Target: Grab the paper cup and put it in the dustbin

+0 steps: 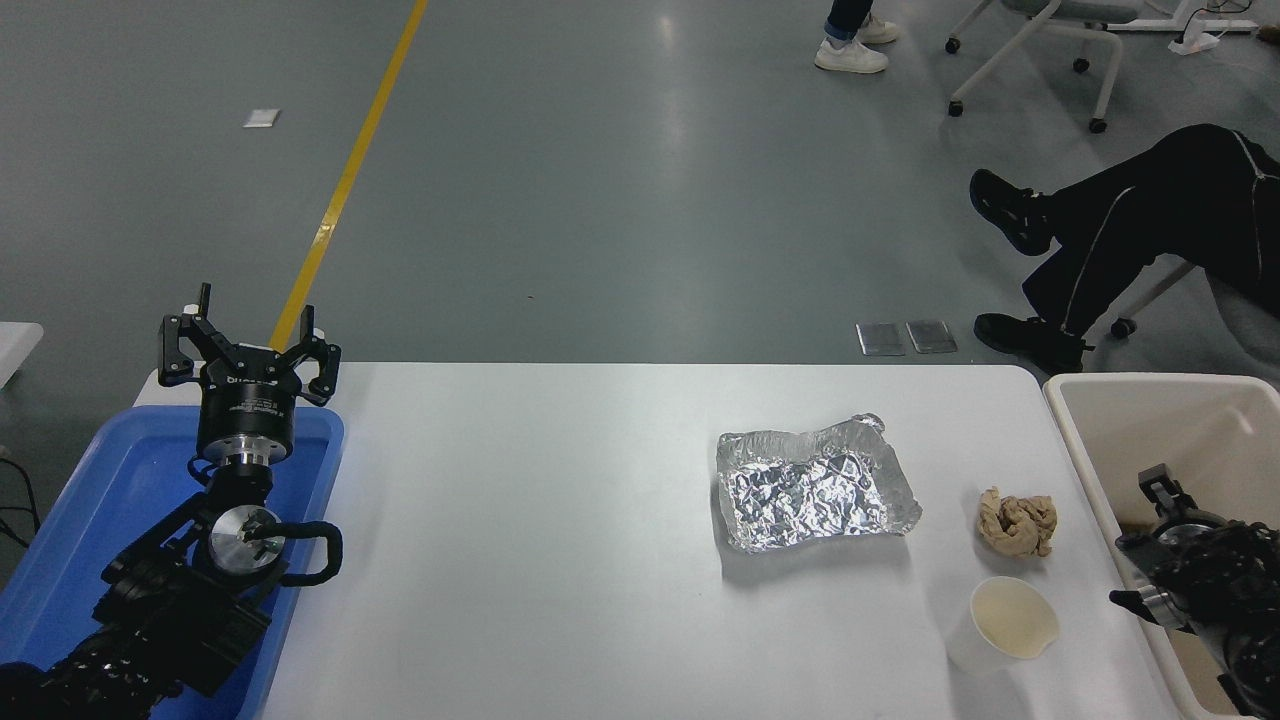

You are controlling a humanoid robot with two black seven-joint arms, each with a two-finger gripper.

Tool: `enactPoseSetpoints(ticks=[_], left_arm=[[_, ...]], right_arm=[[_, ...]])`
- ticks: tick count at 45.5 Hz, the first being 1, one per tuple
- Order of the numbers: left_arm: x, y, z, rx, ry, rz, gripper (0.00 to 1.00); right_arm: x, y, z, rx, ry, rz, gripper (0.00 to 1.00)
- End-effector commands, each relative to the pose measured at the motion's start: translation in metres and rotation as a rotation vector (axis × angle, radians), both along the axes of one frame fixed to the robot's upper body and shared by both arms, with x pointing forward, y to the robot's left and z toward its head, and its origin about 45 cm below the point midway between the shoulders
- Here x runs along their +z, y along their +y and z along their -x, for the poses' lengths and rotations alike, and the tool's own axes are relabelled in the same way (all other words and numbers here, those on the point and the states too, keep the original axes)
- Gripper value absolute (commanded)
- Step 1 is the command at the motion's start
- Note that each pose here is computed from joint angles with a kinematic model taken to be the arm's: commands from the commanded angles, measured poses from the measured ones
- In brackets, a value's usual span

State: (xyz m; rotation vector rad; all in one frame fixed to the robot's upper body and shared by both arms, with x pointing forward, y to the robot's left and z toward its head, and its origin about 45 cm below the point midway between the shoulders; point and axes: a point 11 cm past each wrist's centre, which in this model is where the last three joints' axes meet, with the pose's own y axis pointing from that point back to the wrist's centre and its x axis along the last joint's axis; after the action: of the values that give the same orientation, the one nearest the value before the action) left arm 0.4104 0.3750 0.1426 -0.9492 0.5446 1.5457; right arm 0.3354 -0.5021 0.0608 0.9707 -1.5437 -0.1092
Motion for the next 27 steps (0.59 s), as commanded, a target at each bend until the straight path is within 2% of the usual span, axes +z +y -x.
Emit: enactPoseSetpoints(ticks=[1,13,27], left_arm=[[0.000,0.000,0.000,0.000,0.001,0.000,0.99],[0.000,-0.003,-0.001,-0.005,-0.002,0.005,0.99],[0.001,-0.003,-0.001,-0.005,-0.004,0.005,0.99]], right_arm=[[0.038,0.018,-0.044,0.160,0.017,0.035,1.00],[0.097,0.075,-0.099,0.350,0.007,0.015,1.00],[0.200,0.156,-0.134,0.586,0.004,-0.061,1.00]])
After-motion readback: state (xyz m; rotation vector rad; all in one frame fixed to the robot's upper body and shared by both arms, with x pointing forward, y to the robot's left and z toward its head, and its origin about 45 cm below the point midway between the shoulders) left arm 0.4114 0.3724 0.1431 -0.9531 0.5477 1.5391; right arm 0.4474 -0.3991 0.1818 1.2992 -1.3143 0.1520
